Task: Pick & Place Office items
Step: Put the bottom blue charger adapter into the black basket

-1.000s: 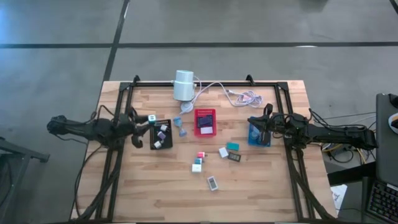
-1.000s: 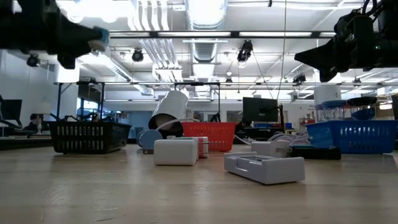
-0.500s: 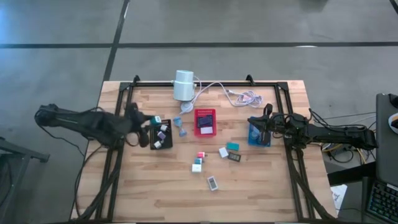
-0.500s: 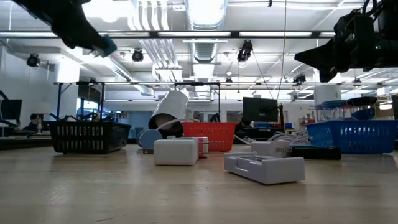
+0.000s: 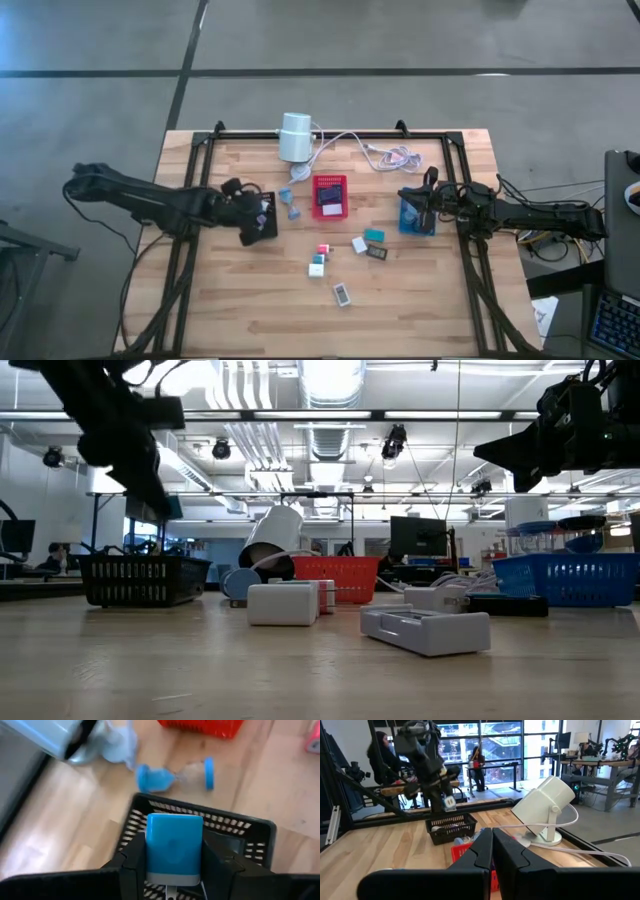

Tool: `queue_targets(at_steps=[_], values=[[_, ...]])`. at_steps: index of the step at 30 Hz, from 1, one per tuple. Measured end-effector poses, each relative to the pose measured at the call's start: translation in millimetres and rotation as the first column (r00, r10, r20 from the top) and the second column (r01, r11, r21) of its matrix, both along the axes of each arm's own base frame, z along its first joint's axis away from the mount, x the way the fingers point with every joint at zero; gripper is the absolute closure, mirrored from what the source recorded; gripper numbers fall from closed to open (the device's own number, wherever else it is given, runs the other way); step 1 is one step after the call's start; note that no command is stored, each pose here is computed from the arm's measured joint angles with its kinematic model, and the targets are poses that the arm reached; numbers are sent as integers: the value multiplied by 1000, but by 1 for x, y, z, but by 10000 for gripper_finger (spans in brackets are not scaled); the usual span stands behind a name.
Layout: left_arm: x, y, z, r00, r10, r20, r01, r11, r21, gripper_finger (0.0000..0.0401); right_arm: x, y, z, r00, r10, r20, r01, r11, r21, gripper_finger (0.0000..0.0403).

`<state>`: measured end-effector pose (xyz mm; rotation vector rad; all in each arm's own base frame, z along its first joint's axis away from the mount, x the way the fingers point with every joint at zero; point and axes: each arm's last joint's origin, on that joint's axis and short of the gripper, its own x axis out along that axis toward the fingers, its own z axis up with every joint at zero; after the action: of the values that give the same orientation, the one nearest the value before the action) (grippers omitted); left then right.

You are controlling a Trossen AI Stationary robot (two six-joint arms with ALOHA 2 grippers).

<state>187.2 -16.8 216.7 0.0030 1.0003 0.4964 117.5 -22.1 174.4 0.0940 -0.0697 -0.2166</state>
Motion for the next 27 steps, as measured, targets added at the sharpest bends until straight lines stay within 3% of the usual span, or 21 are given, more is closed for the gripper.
queue_targets(at_steps=[9, 18, 24, 27], values=[[4, 0, -37, 997, -64, -41, 58, 990, -125, 278, 0, 0, 0, 1000, -1, -1, 1, 1000, -3, 394], [9, -4, -49, 981, -159, -113, 133, 969, -210, 278, 0, 0, 0, 1000, -1, 0, 1, 1000, -4, 394], [15, -4, -54, 976, -166, -143, 134, 968, -214, 278, 0, 0, 0, 1000, -1, 0, 1, 1000, -4, 394], [17, -5, -55, 973, -174, -150, 139, 965, -221, 258, 0, 0, 0, 1000, -1, 0, 1, 1000, -4, 394]])
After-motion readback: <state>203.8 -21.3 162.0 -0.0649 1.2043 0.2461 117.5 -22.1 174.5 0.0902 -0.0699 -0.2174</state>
